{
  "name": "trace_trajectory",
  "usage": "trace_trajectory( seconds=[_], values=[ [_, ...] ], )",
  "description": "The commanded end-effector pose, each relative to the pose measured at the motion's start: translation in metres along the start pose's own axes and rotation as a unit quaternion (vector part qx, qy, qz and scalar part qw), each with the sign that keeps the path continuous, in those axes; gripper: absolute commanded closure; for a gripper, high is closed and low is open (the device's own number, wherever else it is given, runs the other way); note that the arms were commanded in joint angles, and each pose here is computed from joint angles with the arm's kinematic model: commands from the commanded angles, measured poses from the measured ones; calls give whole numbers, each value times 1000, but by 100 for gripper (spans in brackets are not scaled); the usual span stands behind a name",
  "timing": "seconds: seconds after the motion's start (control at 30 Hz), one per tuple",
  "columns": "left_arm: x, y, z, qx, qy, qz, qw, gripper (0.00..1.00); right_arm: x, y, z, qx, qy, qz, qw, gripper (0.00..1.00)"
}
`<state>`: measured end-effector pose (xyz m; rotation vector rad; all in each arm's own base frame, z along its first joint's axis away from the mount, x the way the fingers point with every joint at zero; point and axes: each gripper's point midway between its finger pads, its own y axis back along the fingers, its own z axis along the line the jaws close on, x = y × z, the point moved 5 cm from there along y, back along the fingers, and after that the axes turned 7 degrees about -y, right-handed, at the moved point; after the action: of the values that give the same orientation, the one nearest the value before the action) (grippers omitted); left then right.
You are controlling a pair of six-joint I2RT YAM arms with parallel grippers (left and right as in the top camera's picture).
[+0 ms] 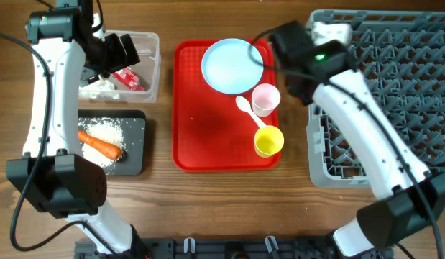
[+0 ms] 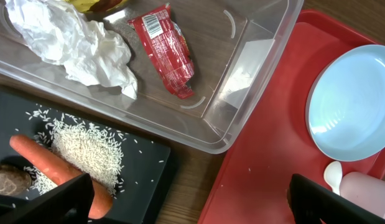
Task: Sort waste into correct bins and load items into the dishwasher rack
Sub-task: 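Carry the blue bowl into the rack beside the green bowl, release, then move the right gripper back over the light-blue plate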
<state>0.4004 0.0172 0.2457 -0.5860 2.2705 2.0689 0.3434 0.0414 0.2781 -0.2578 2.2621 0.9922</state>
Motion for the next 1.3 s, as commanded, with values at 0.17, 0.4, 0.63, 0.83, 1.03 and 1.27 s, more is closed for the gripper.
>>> trace_trajectory(
  seconds=[0.17, 0.4, 0.63, 0.83, 1.03, 1.27],
  values=[
    [0, 0, 2, -1, 9, 1, 1000, 0, 3, -53, -47, 174, 34, -18, 984, 96],
    [0, 0, 2, 0, 9, 1, 1000, 0, 9, -75, -30, 167, 141, -9, 976, 96],
    [0, 0, 2, -1, 9, 1, 1000, 0, 22, -94, -14, 182, 233, -8, 955, 96],
    [0, 0, 2, -1, 9, 1, 1000, 0, 27, -101, -5, 182, 246, -2, 952, 96],
    [0, 0, 2, -1, 9, 1, 1000, 0, 31, -108, 3, 178, 257, 5, 950, 96],
    [0, 0, 2, -1, 9, 1, 1000, 0, 33, -95, 20, 160, 277, -13, 948, 96]
  ],
)
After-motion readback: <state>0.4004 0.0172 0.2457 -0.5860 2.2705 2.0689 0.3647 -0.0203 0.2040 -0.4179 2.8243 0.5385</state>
